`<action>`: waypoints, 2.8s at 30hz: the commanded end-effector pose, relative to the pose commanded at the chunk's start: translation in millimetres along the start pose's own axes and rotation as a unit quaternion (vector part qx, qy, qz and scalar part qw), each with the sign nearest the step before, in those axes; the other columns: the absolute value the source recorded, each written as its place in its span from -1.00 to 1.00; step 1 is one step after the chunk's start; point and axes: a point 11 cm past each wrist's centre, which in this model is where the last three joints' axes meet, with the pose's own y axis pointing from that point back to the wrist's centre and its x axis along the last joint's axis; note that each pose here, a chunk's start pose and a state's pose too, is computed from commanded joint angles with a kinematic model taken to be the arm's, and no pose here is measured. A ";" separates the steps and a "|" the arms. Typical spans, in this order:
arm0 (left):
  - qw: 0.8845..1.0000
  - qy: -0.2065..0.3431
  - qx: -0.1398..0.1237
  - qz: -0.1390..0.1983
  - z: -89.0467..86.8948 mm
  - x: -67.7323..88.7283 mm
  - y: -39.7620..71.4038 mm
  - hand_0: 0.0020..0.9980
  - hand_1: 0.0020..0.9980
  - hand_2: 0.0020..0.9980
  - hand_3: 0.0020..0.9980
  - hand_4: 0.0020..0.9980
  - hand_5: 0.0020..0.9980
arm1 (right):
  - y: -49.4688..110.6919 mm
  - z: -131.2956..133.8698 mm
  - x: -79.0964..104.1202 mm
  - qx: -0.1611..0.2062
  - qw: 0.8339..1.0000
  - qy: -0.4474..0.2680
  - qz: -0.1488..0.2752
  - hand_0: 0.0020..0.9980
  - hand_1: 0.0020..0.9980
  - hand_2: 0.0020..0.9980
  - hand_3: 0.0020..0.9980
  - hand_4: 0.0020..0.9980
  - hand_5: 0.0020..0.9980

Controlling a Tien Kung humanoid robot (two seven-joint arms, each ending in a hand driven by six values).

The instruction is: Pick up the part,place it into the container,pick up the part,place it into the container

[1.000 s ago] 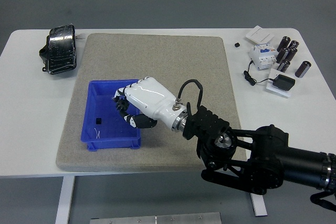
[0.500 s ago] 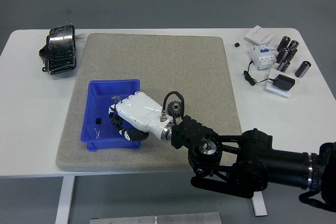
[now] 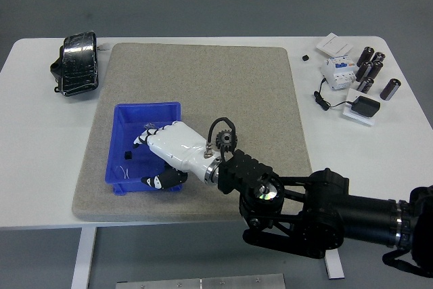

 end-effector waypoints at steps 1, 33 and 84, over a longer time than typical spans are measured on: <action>1.000 0.000 0.000 0.000 -0.2 -0.2 -0.1 0.39 0.36 0.32 0.16 0.46 -0.41 | 0.8 1.3 3.9 -0.002 1.000 -0.016 0.007 -0.28 0.24 0.63 0.60 0.65 -0.23; 1.000 0.002 -0.002 -0.001 0.1 -0.4 -0.2 0.39 0.36 0.32 0.16 0.45 -0.42 | 49.4 136.7 -8.8 -0.172 0.982 0.041 -0.062 -0.36 0.12 0.55 0.51 0.60 -0.31; 1.000 0.004 -0.003 -0.003 -0.4 -2.4 -0.6 0.39 0.36 0.32 0.15 0.45 -0.42 | 31.2 109.0 7.7 -0.122 0.992 0.035 -0.021 -0.46 -0.11 -0.04 0.17 0.20 -0.91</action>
